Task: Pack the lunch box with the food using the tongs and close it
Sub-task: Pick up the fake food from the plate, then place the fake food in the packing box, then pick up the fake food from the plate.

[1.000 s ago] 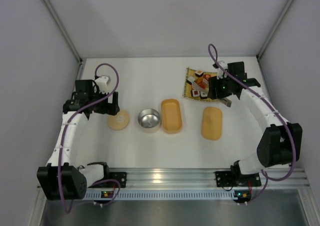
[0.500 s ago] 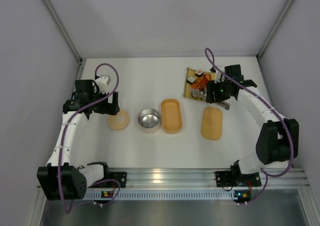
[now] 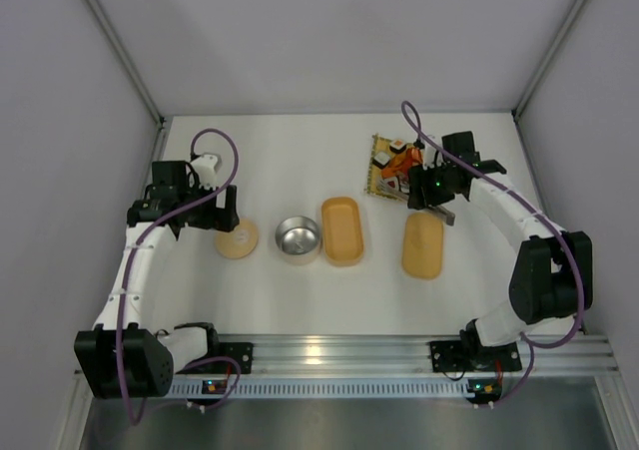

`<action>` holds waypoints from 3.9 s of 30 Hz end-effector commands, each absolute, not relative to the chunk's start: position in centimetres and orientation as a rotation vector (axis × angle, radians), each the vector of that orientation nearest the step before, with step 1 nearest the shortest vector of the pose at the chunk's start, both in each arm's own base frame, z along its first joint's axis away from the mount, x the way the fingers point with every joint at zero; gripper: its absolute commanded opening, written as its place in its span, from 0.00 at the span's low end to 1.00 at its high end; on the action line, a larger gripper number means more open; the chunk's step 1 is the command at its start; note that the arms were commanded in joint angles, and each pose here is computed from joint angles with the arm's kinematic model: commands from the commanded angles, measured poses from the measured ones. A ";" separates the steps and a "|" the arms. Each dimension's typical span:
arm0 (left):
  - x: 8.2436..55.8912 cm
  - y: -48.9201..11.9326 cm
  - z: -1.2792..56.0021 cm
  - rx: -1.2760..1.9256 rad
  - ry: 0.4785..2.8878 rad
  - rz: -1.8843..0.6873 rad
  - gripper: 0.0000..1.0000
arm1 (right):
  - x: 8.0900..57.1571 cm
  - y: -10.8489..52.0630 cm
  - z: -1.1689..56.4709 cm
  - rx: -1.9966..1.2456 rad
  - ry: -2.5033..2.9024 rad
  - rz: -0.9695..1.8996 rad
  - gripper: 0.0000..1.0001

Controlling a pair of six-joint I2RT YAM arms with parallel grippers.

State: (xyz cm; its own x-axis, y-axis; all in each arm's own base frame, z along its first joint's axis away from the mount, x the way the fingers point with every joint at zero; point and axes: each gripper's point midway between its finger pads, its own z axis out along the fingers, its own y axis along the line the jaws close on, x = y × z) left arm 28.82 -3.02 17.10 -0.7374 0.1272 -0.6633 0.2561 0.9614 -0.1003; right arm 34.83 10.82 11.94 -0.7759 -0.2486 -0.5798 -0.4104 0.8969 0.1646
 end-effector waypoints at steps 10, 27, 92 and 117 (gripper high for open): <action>29.1 -2.9 17.4 0.276 2.380 -0.225 0.98 | 35.4 11.4 13.3 -0.517 2.413 0.346 0.47; 28.8 -2.8 17.8 0.279 2.373 -0.213 0.98 | 34.1 11.4 18.8 -0.579 2.337 0.351 0.25; 28.5 -2.6 17.5 0.277 2.380 -0.203 0.98 | 28.7 27.8 23.9 -1.182 2.074 0.385 0.49; 28.7 -3.5 16.6 0.315 2.398 -0.268 0.98 | 44.6 12.8 19.0 -0.544 2.289 0.286 0.50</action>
State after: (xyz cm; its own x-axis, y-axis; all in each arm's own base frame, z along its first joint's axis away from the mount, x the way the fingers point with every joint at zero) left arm 28.04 -2.89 15.81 -0.7579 0.1395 -0.6372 0.2589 0.9610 -0.0975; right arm 40.94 12.42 15.48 -0.7293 -0.3293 -0.5998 -0.4514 0.8903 0.0600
